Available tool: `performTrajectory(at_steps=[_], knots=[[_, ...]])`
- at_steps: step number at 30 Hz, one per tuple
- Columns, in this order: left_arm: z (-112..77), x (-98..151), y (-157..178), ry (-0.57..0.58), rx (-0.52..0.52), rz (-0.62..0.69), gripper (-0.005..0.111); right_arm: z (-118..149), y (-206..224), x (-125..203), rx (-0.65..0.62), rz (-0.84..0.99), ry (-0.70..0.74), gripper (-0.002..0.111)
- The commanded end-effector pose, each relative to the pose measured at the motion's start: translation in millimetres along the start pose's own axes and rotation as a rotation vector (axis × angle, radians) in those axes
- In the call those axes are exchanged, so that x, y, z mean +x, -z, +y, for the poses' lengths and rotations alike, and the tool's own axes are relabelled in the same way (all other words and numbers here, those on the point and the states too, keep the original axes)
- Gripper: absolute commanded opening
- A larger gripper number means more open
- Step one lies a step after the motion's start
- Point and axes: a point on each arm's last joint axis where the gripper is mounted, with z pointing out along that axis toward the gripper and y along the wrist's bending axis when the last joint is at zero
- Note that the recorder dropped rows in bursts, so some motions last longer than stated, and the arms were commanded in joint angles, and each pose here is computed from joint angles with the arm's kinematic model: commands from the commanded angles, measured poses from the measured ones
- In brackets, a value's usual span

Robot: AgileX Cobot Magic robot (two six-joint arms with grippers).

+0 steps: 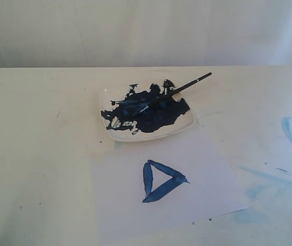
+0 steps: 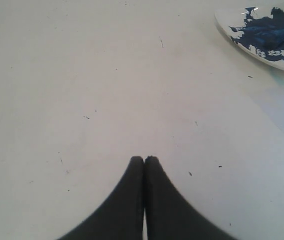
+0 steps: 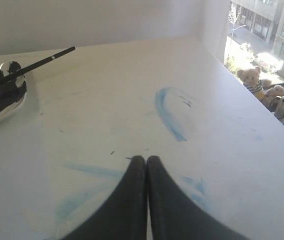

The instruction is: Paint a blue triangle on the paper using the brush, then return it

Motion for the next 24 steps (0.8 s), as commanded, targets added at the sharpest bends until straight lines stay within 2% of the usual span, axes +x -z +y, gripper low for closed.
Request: performTrajectory(at_steps=[1,8,17,24], knots=[[-0.6,1.2,-0.2,0.001,0.010,0.002,0.000,-0.3,-0.2,1.2,0.005,-0.004,0.012,0.000],[-0.6,1.2,-0.2,0.001,0.010,0.002,0.000,-0.2,-0.2,1.0,0.003,-0.007,0.013,0.000],[-0.6,1.2,-0.2,0.001,0.010,0.002,0.000,7.6,0.4,1.3,-0.138,-0.005,0.048,0.000],[-0.6,1.2,-0.2,0.001,0.010,0.002,0.000,8.6,0.6,1.7,-0.156,0.000,0.053,0.000]])
